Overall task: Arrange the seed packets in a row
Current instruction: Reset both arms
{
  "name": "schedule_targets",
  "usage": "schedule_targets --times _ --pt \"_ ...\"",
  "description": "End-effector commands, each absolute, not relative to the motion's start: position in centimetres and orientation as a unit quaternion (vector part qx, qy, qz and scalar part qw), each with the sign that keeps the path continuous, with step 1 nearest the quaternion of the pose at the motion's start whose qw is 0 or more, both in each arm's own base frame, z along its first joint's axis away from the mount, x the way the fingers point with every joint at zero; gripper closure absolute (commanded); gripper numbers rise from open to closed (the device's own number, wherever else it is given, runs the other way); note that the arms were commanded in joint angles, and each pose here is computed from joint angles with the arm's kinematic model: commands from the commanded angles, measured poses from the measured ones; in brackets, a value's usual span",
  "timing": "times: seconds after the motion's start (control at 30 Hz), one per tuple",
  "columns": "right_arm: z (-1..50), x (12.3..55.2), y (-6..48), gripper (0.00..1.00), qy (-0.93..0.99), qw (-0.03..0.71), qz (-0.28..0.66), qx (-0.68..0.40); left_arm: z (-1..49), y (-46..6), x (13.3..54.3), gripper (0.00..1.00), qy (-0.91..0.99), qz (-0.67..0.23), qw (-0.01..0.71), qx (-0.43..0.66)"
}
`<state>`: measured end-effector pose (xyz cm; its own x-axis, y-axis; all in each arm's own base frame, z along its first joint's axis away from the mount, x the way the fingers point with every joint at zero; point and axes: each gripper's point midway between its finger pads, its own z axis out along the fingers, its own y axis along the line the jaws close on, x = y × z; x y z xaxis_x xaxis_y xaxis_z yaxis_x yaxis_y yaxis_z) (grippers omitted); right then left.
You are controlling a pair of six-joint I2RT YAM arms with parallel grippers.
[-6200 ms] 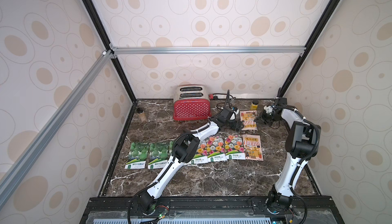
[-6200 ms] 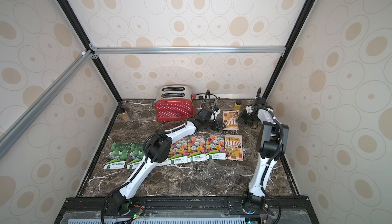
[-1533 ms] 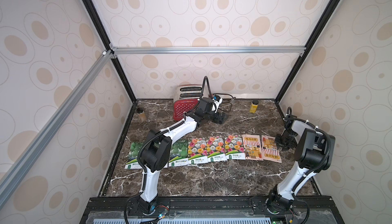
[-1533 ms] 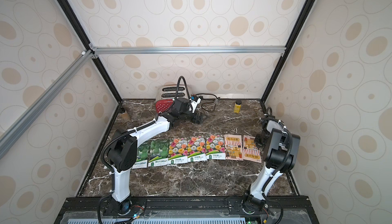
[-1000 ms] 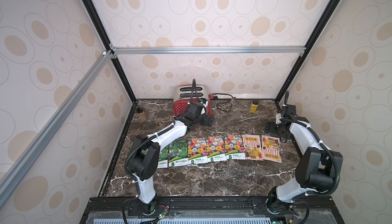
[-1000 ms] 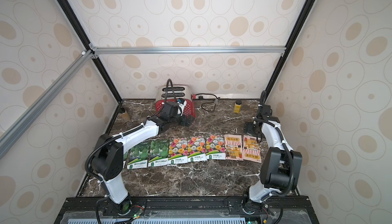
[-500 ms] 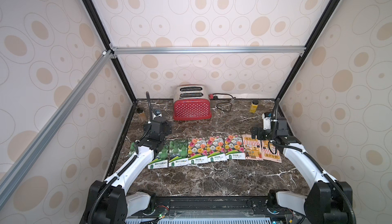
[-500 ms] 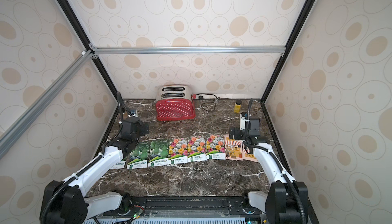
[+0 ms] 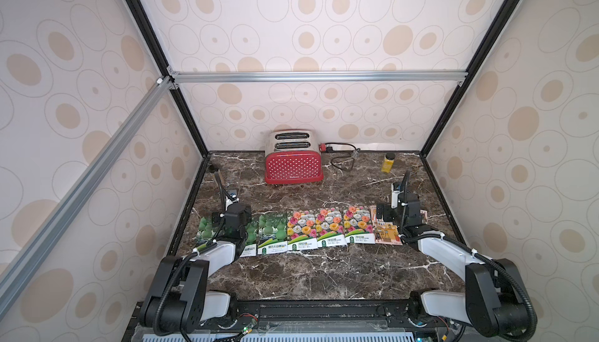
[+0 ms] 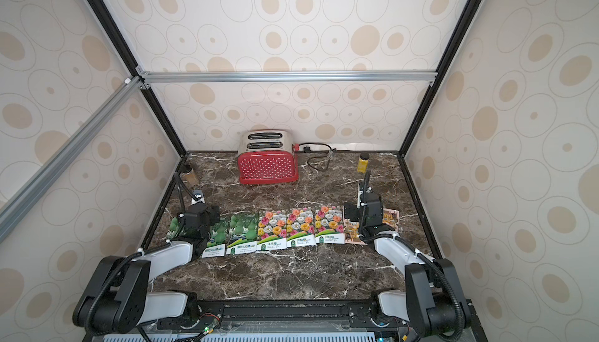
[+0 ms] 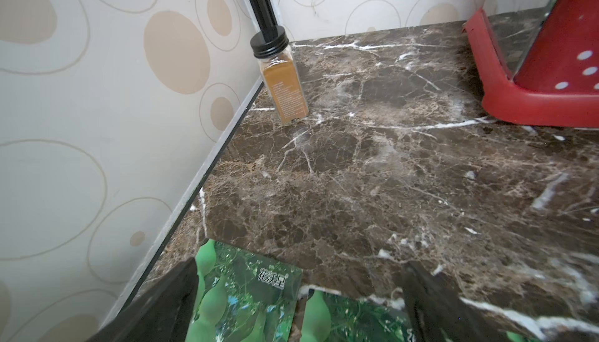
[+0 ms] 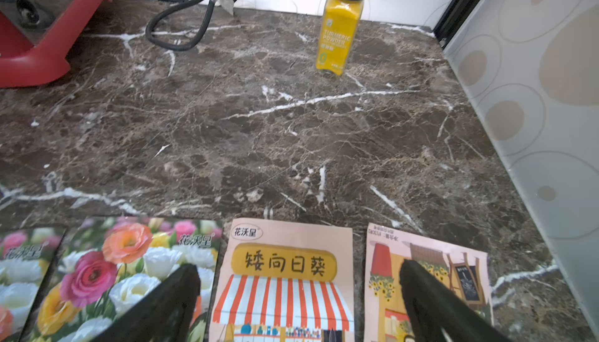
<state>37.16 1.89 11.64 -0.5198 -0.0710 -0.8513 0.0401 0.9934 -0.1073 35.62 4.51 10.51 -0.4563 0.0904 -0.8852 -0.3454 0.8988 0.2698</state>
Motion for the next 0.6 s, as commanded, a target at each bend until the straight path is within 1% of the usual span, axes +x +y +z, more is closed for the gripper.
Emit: schedule_targets --times 0.0,0.2,0.4,0.57 --pt "12.6 38.0 1.5 0.00 0.848 0.524 -0.079 -0.009 13.3 4.3 37.5 0.01 0.789 0.208 0.573 -0.077" --pt "11.8 38.0 1.0 0.00 0.824 0.559 -0.087 0.000 12.0 4.3 38.7 0.01 0.792 0.216 0.567 -0.068" --pt "11.8 37.8 0.3 0.00 0.803 0.589 -0.090 0.019 11.9 4.6 38.7 0.01 0.795 0.207 0.566 -0.071" --pt "10.3 38.0 0.8 0.00 0.792 0.605 -0.084 0.001 11.9 4.6 38.6 0.01 0.796 0.208 0.564 -0.071"
